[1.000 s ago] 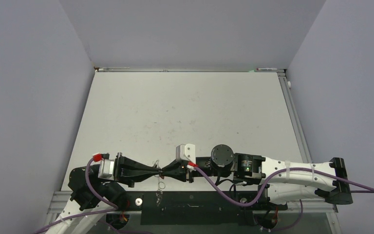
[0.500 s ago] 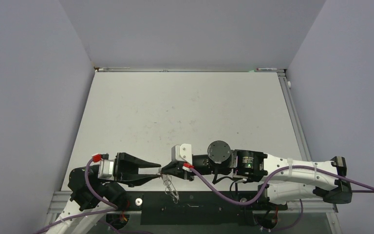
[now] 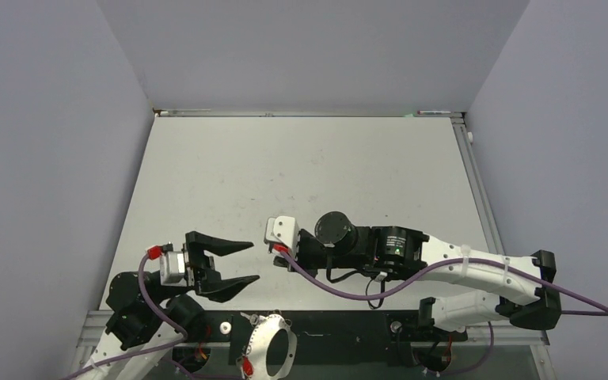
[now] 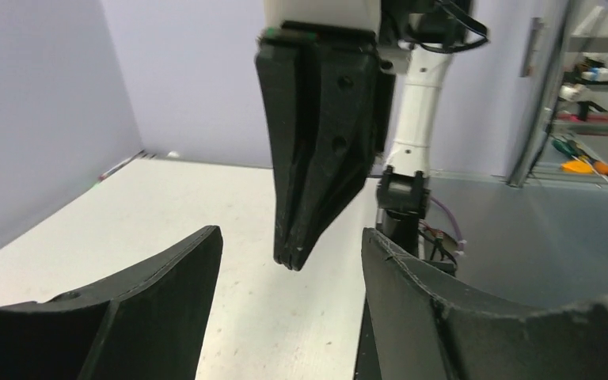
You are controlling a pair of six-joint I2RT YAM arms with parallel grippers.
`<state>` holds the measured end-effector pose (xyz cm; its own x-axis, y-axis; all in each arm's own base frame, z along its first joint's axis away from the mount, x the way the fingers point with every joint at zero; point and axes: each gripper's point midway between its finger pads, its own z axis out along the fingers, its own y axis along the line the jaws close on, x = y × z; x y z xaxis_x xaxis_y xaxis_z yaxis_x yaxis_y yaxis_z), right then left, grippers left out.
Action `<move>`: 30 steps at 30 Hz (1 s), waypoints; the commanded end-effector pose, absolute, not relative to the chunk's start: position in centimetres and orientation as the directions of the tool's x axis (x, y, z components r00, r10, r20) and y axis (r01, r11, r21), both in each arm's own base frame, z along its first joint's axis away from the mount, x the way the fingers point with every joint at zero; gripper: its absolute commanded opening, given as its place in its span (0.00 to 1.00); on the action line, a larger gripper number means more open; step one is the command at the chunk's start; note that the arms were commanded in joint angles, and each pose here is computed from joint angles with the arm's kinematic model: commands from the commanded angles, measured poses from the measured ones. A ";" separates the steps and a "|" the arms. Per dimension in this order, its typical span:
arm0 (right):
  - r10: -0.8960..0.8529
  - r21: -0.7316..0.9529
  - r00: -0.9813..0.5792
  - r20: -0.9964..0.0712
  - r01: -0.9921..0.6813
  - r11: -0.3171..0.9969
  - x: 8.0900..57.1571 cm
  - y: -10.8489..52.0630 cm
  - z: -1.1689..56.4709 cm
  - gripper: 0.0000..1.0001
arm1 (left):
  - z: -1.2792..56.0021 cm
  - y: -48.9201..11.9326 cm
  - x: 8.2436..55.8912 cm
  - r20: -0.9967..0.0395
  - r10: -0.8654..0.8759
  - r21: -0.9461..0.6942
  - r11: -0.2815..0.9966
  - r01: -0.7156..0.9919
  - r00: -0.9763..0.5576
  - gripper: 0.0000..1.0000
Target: Put the keys on the keyring
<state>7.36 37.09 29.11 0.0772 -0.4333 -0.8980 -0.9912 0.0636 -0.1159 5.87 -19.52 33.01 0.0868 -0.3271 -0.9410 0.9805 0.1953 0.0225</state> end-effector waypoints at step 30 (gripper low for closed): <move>-0.435 0.413 -0.657 -0.616 -0.739 0.532 -1.6 42.3 3.9 0.68 | 30.5 -10.8 16.1 -0.958 -0.265 -0.164 0.821 0.547 0.109 0.68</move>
